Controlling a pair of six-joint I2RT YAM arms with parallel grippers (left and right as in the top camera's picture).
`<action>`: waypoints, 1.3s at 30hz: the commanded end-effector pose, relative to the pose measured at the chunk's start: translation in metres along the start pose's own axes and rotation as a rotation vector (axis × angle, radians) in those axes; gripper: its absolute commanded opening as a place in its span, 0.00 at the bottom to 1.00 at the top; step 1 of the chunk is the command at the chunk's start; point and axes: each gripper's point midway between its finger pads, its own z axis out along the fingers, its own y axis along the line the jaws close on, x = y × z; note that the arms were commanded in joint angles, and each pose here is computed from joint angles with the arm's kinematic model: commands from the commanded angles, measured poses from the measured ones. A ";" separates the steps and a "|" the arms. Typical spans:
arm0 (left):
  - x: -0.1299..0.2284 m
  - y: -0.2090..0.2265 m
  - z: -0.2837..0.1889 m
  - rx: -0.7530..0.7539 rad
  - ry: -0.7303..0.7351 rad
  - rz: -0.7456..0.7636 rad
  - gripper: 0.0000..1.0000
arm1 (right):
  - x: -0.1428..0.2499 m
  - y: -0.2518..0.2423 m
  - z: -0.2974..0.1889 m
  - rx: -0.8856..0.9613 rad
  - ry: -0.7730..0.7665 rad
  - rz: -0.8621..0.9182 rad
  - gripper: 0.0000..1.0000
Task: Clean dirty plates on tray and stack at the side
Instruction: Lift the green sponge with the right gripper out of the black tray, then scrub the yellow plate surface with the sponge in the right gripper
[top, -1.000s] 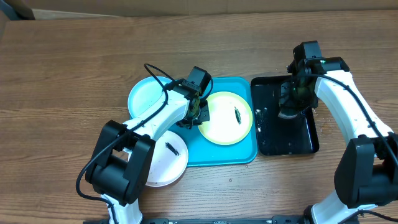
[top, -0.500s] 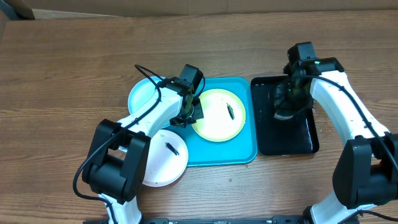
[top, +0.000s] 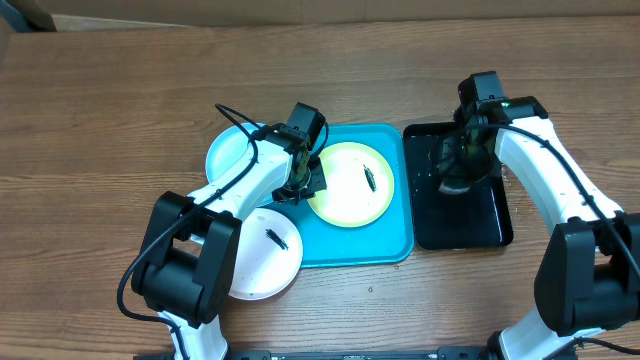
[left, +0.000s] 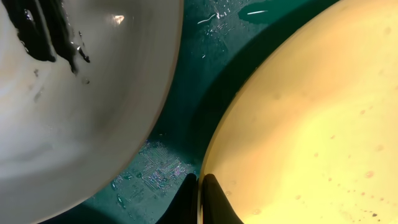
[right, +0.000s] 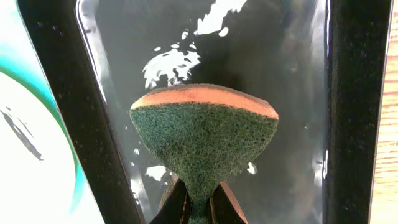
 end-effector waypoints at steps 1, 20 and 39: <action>0.002 0.008 0.005 -0.031 0.014 -0.025 0.04 | -0.005 0.000 -0.010 -0.002 -0.029 0.015 0.04; 0.001 0.007 0.005 -0.027 0.011 -0.025 0.04 | -0.001 0.132 -0.079 -0.388 -0.070 -0.248 0.04; 0.002 0.008 0.005 -0.031 0.015 -0.025 0.04 | 0.012 0.141 0.004 0.070 -0.067 -0.410 0.04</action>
